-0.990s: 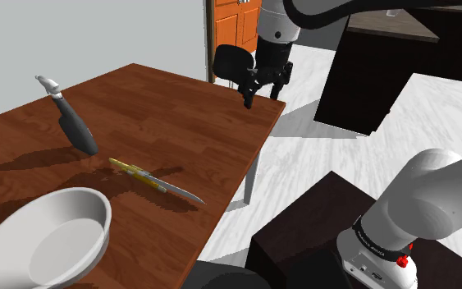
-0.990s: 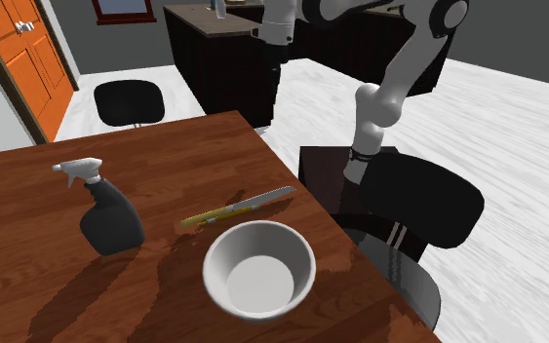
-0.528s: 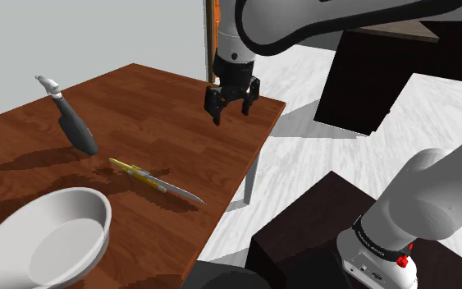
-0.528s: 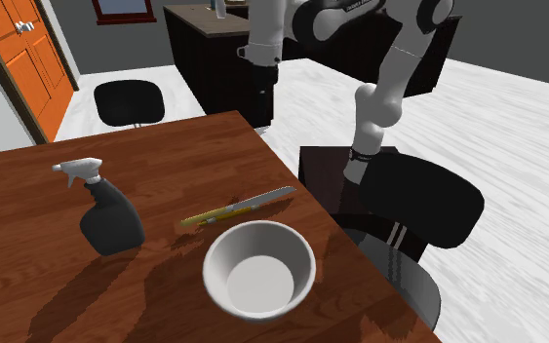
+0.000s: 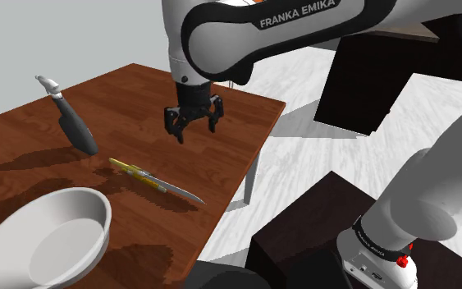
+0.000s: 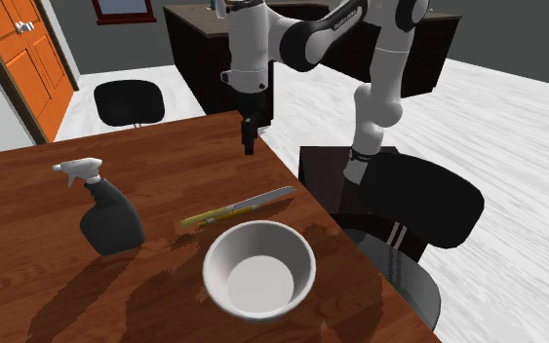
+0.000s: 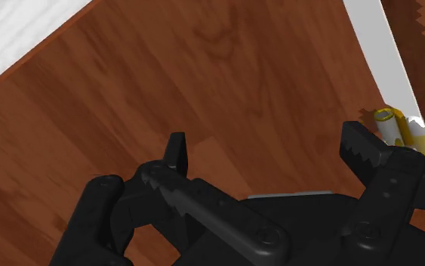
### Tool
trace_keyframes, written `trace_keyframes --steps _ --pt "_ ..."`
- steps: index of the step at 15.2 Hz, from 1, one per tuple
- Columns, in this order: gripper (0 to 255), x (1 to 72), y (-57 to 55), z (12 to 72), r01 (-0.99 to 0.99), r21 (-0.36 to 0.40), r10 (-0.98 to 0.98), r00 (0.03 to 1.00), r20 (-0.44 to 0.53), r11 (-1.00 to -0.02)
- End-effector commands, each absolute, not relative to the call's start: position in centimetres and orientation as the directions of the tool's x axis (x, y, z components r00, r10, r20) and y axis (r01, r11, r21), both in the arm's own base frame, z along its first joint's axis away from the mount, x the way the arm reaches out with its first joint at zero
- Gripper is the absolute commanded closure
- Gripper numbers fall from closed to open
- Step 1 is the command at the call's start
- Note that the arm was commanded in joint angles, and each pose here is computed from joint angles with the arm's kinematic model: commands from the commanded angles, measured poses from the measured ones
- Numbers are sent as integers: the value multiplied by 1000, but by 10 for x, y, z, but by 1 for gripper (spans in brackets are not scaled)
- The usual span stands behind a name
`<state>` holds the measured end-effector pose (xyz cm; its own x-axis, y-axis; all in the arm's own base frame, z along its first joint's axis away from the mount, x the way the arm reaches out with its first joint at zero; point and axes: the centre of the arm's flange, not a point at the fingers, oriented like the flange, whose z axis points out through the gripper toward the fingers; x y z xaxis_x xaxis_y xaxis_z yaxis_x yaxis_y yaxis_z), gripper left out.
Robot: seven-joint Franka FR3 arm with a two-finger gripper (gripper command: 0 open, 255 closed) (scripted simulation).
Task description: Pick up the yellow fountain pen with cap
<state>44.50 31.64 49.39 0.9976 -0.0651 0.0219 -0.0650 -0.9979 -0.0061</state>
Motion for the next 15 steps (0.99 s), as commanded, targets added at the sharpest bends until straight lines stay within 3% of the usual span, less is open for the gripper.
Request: trace_keyframes --steps 1,15 --pt "0 452 342 480 -68 -5 -68 998 14 -998" --pt "0 496 464 406 -72 7 -72 997 -24 -997"
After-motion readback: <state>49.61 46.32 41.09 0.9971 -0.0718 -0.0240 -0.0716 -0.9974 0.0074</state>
